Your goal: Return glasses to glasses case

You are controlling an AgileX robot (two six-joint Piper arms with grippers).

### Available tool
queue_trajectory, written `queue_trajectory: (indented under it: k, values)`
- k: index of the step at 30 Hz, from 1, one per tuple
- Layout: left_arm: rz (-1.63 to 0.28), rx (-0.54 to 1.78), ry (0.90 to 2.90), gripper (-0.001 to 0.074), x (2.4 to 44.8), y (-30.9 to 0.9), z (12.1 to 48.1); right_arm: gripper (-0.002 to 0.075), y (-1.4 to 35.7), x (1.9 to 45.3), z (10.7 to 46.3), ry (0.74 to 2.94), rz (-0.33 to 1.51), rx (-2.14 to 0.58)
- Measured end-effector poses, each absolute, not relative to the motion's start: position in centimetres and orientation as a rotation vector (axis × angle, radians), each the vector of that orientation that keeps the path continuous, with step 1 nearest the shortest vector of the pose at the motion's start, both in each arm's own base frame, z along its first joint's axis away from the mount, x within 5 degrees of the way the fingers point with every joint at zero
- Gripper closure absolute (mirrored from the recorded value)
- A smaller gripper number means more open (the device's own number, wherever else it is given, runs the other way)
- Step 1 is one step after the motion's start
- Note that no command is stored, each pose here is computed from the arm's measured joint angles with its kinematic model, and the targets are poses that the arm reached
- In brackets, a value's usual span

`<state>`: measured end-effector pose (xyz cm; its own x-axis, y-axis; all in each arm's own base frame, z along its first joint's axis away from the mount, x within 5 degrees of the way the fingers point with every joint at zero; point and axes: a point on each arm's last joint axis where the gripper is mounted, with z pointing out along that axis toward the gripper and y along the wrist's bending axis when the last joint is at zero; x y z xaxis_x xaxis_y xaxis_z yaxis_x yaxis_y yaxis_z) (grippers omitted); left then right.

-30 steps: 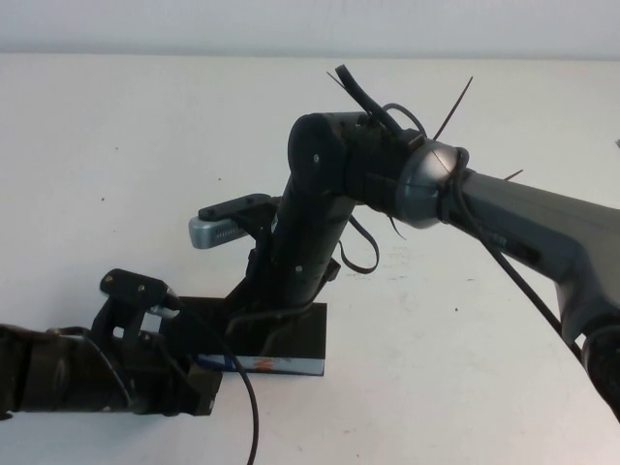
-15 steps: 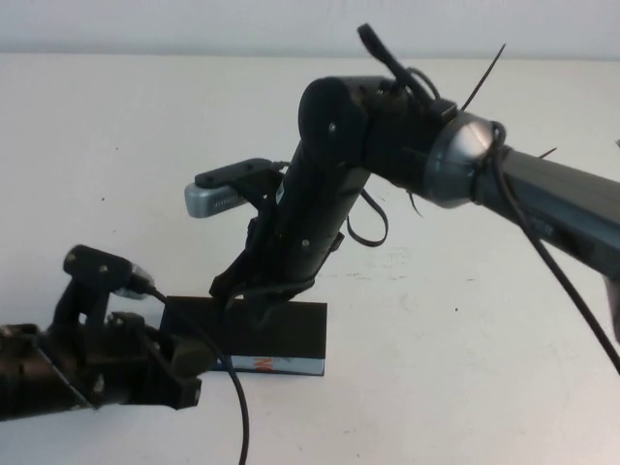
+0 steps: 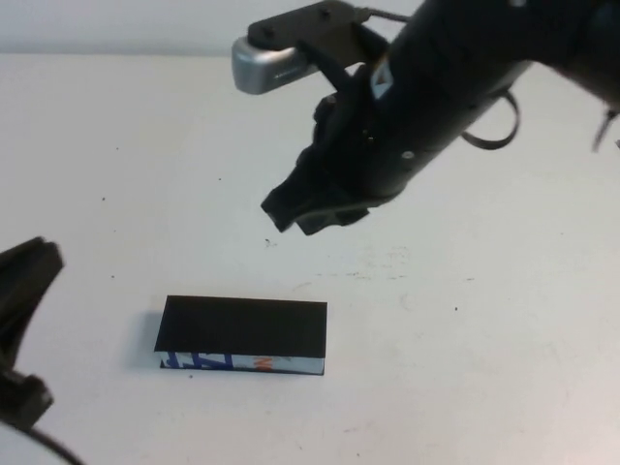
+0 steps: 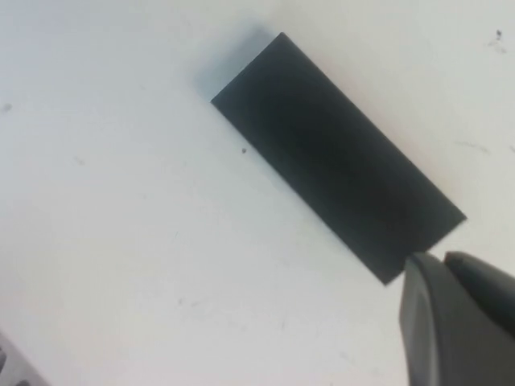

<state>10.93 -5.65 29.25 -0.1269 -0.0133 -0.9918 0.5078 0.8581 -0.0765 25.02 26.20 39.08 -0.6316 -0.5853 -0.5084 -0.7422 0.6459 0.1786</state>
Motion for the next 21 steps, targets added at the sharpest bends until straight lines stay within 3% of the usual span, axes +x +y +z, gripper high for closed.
queue_trajectory:
  k: [8, 15, 21]
  values:
    - [-0.285, 0.17, 1.507, 0.0736, 6.7, -2.0, 25.7, 0.0739, 19.5, 17.4, 40.6, 2.431, 0.539, -0.987]
    - [-0.205, 0.072, 1.55, 0.0736, 6.1, -0.7, 20.8, 0.0739, 13.7, 11.8, 37.5, 2.298, 0.614, -0.851]
    - [-0.189, 0.044, 1.571, 0.0736, 6.2, -0.5, 20.1, 0.0739, 10.6, 8.6, 34.0, 2.162, 0.73, -0.733]
